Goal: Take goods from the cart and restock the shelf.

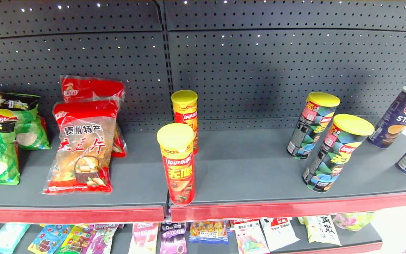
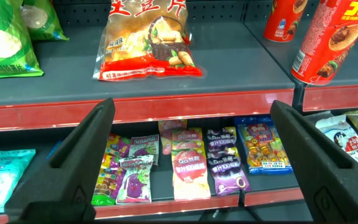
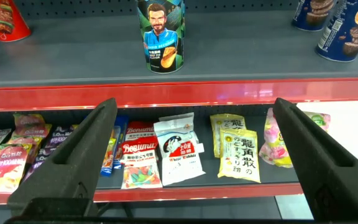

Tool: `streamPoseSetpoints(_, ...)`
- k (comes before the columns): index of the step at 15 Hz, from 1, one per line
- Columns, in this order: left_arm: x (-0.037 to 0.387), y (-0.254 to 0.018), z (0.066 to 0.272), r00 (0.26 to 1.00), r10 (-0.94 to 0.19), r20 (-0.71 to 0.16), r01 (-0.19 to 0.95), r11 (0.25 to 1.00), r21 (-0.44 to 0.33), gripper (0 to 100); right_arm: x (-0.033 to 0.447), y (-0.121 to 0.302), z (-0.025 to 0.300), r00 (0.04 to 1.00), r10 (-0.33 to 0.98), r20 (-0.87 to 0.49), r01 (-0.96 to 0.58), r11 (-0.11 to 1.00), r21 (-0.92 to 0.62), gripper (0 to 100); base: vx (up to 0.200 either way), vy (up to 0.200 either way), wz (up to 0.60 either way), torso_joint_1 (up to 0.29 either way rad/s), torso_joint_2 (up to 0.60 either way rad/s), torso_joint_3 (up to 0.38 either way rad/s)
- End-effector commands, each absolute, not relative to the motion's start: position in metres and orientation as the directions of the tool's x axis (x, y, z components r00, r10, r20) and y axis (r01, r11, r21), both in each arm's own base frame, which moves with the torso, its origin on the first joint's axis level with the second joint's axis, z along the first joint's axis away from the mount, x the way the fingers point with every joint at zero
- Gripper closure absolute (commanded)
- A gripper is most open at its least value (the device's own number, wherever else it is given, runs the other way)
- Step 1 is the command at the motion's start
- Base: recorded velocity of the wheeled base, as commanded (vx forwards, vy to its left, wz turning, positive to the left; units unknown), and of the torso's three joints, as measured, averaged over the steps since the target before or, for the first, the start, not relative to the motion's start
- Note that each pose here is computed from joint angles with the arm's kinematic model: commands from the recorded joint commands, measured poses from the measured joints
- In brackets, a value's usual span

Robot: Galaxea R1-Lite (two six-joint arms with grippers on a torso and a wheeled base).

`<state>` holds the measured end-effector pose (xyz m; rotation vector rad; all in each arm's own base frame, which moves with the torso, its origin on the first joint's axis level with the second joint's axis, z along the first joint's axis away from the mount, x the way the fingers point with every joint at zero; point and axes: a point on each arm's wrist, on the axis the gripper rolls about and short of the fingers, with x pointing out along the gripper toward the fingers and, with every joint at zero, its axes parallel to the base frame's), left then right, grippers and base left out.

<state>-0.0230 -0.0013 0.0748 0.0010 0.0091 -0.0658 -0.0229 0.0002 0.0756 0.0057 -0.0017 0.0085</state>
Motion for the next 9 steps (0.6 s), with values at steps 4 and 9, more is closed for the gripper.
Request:
streamPoseSetpoints(4, -0.0230, -0.0013, 0.0748, 0.998, -0.066, -0.009, 0.066, 0.998, 0.001, 0, -0.0229, 0.0002, 0.0759, 1.000, 0.014, 0.002, -0.014, 1.000, 0.006, 0, 0.000, 0.000, 0.00, 0.000, 0.00, 0.000)
streamPoseSetpoints(9, -0.0230, -0.0013, 0.0748, 0.998, -0.066, -0.009, 0.066, 0.998, 0.001, 0, -0.0228, 0.0003, 0.0756, 1.000, 0.017, 0.002, -0.017, 1.000, 0.006, 0, 0.000, 0.000, 0.00, 0.000, 0.00, 0.000)
